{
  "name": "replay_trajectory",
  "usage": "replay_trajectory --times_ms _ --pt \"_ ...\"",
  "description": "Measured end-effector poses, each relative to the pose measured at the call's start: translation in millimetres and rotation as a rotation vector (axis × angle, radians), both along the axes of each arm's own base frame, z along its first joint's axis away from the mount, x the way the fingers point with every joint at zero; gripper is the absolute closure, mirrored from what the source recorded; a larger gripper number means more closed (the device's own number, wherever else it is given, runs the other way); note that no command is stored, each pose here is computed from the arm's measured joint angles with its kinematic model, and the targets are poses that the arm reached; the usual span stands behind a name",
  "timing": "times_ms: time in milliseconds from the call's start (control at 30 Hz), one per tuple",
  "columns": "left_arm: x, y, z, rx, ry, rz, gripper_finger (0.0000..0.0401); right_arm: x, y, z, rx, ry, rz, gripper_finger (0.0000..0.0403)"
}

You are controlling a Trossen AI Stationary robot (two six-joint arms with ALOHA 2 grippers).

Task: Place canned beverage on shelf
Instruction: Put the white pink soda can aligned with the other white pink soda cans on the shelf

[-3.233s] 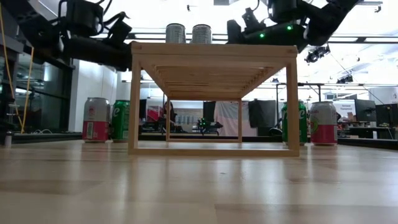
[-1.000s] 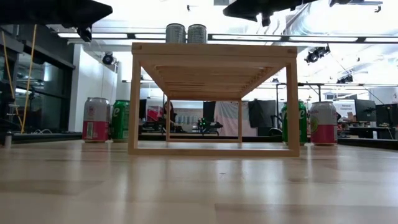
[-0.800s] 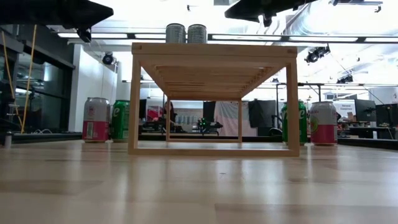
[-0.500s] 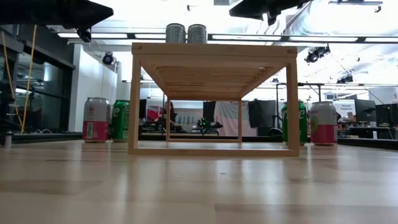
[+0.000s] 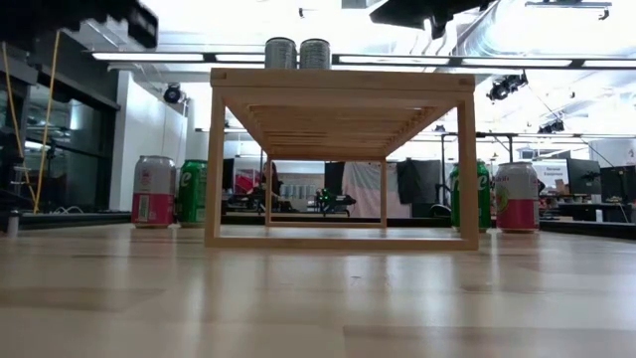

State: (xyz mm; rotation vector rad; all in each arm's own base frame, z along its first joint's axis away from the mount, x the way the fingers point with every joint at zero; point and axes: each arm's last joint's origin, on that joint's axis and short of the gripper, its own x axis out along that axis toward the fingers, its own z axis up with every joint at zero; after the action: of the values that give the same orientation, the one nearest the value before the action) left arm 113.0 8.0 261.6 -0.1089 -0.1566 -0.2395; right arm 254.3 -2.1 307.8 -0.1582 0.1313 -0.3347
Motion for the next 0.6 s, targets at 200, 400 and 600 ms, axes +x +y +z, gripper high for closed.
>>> replay_trajectory --times_ms 200,400,600 --pt "18 -22 8 0.02 -0.072 -0.263 0.04 0 0 0 0.0 0.001 0.0 0.0402" --pt "31 -46 37 0.065 0.002 -0.378 0.0355 0 0 -1 0.0 0.008 0.0 0.0402" --pt "44 -71 66 0.194 0.193 -0.248 0.0261 0 0 -1 0.0 0.01 0.0 0.0402"
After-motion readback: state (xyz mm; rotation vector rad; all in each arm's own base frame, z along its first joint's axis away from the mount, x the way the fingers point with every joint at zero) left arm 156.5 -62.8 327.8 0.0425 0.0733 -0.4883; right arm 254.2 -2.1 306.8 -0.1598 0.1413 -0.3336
